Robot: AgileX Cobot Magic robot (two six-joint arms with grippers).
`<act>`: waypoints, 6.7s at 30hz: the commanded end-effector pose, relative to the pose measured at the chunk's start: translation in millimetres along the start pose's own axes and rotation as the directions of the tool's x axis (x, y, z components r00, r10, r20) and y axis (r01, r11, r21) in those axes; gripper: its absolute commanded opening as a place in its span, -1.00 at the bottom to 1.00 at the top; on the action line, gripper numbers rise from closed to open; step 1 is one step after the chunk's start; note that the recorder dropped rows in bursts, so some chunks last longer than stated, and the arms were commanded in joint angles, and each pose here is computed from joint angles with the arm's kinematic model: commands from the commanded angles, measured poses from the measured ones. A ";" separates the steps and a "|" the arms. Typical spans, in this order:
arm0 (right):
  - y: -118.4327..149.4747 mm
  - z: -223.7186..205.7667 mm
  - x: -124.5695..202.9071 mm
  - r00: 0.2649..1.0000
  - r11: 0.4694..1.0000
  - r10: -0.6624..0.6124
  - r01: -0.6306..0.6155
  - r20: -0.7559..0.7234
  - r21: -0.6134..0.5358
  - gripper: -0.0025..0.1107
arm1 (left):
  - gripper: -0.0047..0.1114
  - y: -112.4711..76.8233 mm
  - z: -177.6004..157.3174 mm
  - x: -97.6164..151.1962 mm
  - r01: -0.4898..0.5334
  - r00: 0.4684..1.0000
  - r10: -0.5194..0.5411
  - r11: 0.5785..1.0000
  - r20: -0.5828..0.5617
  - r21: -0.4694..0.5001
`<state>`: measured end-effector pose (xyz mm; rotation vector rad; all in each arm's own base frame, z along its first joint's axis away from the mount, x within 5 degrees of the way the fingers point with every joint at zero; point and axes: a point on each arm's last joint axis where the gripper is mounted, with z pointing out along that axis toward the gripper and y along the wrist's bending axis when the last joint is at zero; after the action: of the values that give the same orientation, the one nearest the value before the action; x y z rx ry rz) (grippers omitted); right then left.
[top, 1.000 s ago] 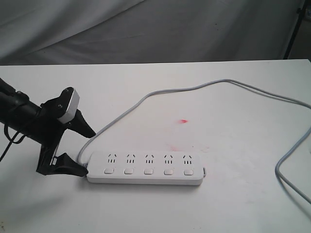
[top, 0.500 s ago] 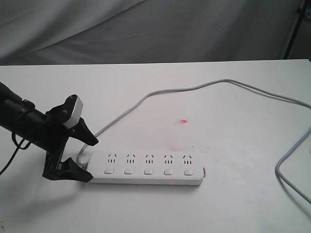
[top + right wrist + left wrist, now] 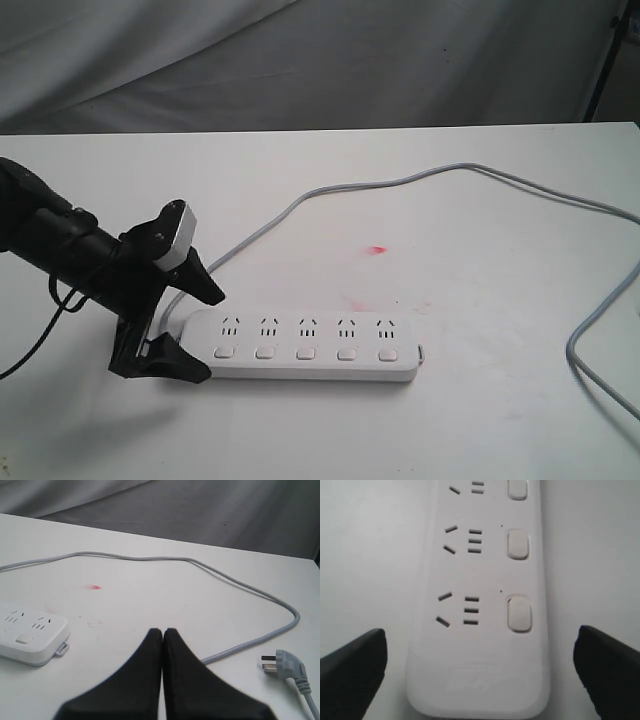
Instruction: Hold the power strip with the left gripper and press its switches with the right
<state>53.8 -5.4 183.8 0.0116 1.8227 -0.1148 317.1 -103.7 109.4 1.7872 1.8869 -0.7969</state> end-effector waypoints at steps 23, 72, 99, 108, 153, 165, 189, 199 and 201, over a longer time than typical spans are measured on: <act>0.1 -0.1 0.5 1.000 1.000 0.006 -0.006 0.006 0.001 -0.96 | -0.63 -0.7 3.3 4.3 -0.004 0.999 0.003 1.000 -0.036 -0.020; -0.7 -20.0 -55.7 0.781 1.000 -0.021 0.011 0.624 0.021 -0.96 | -0.68 -0.7 3.3 4.3 -0.004 0.999 0.003 1.000 -0.036 -0.020; -4.1 -26.5 -68.9 0.735 0.950 0.311 -0.264 0.603 -0.169 -0.96 | -0.68 -0.7 3.3 4.3 -0.004 0.999 0.003 1.000 -0.036 -0.020; -7.8 -28.0 -123.7 0.751 0.941 0.338 -0.289 0.567 -0.177 -0.96 | -0.68 -0.7 3.3 4.3 -0.004 0.999 0.003 1.000 -0.036 -0.020; 107.8 259.9 -193.0 0.848 0.367 -0.525 0.303 0.073 -0.880 -0.96 | -0.68 -0.7 3.3 4.3 -0.004 0.999 0.003 1.000 -0.036 -0.020; 142.3 291.1 -149.1 0.807 0.284 -0.577 0.341 0.124 -0.896 -0.16 | -0.68 -0.7 3.3 4.3 -0.004 0.999 0.003 1.000 -0.036 -0.020; 183.2 300.0 -122.6 0.772 0.346 -0.634 0.337 0.047 -0.876 0.90 | -0.68 -0.7 3.3 4.3 -0.004 0.999 0.003 1.000 -0.036 -0.020; 191.6 318.7 -96.2 0.788 0.341 -0.612 0.338 0.066 -0.877 0.90 | -0.68 -0.7 3.3 4.3 -0.004 0.999 0.003 1.000 -0.036 -0.020; 193.5 323.4 -89.4 0.797 0.350 -0.602 0.331 0.060 -0.876 0.90 | -0.68 -0.7 3.3 4.3 -0.004 0.999 0.003 1.000 -0.036 -0.020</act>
<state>397.5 162.8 181.8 -1.3438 1.9358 0.4479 316.6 -100.9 105.2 1.8059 1.9057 -0.7460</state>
